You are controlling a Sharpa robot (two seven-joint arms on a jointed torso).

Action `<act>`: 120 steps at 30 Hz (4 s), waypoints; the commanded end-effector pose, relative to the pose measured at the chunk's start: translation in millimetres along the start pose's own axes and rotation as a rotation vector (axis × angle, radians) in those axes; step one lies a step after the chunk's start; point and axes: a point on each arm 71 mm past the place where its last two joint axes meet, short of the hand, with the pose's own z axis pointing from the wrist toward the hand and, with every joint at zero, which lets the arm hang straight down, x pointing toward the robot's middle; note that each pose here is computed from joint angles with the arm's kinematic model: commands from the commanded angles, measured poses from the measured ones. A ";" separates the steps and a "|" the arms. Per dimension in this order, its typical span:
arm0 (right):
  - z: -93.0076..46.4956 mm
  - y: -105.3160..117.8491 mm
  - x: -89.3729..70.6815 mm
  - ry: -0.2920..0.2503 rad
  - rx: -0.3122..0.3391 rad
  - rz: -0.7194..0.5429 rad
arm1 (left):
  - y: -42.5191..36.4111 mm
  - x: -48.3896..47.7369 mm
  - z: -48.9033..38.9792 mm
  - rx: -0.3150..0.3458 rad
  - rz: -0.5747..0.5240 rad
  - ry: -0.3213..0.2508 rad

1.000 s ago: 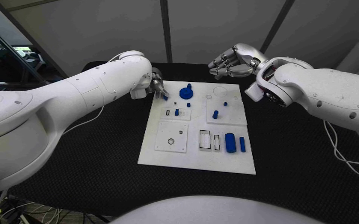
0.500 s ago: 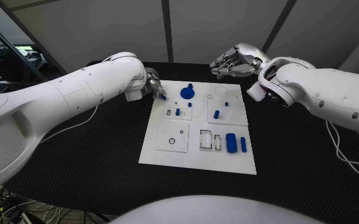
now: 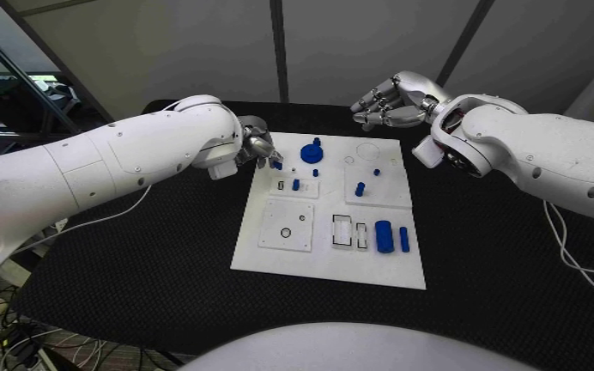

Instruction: Assemble the parts on the task board

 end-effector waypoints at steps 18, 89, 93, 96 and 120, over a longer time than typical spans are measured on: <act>0.0 0.9 -0.6 0.005 -0.009 0.000 | 5.6 31.1 1.6 -0.029 0.117 -0.023; 2.1 0.9 1.5 0.013 -0.013 0.002 | -3.5 41.2 11.2 -0.040 0.214 0.047; 2.1 0.9 1.5 0.013 -0.013 0.002 | -3.4 40.8 12.4 -0.044 0.215 0.049; 2.0 0.7 1.3 0.012 -0.012 0.002 | -2.9 40.1 13.1 -0.047 0.214 0.047; 2.0 0.6 1.0 0.010 -0.012 0.001 | 2.2 33.2 15.1 -0.063 0.189 0.001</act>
